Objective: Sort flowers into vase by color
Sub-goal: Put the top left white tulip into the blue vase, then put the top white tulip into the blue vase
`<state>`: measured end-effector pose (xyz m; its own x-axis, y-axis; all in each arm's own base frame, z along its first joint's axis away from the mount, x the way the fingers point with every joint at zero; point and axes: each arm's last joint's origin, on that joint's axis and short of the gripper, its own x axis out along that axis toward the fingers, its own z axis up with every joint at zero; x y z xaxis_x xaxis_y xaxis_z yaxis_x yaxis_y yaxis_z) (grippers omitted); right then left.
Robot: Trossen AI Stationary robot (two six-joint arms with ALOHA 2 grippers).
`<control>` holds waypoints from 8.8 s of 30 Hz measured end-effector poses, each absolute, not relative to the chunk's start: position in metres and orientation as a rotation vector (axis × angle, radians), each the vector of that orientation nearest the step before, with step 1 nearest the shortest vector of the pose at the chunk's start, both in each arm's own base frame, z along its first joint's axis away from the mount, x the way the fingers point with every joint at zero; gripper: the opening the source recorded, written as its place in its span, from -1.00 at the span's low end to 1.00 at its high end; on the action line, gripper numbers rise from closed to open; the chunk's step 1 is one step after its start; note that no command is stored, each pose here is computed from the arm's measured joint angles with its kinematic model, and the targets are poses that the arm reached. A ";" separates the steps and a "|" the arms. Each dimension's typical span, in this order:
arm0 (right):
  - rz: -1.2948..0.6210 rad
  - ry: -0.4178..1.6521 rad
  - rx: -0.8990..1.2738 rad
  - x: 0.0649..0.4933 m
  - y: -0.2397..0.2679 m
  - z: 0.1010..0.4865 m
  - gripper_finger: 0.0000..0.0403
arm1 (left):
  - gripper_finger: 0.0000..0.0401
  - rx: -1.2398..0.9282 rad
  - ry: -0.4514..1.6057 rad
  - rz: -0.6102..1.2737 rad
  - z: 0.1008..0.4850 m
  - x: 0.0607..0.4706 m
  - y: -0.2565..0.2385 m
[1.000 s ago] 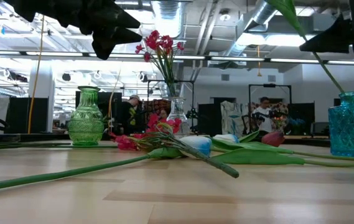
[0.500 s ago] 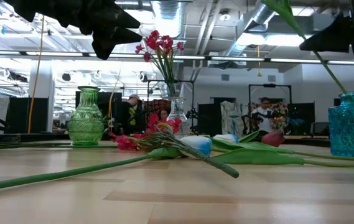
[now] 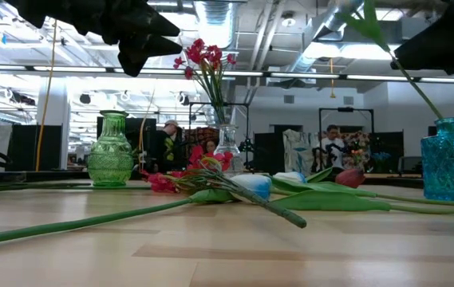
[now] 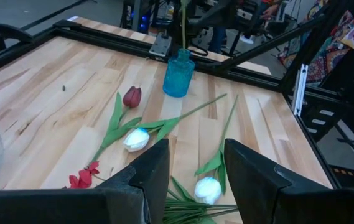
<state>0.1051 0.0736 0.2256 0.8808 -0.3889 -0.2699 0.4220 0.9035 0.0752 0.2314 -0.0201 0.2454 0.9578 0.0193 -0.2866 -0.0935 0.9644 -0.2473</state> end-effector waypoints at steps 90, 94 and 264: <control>-0.599 1.010 0.159 0.263 0.137 0.173 -0.03 | -0.30 -0.261 0.294 0.059 0.245 0.231 -0.020; -0.640 1.092 0.172 0.271 0.125 0.160 -0.06 | -0.30 -0.261 0.294 0.058 0.245 0.231 -0.020; -0.506 0.162 -0.071 0.094 0.095 0.260 -0.88 | -0.30 -0.295 0.290 0.079 0.245 0.231 -0.020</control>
<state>0.0941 0.0955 0.2596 0.8624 -0.4874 -0.1368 0.4763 0.8727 -0.1072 0.2311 -0.0197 0.2450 0.9556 0.0346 -0.2926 -0.1187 0.9541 -0.2750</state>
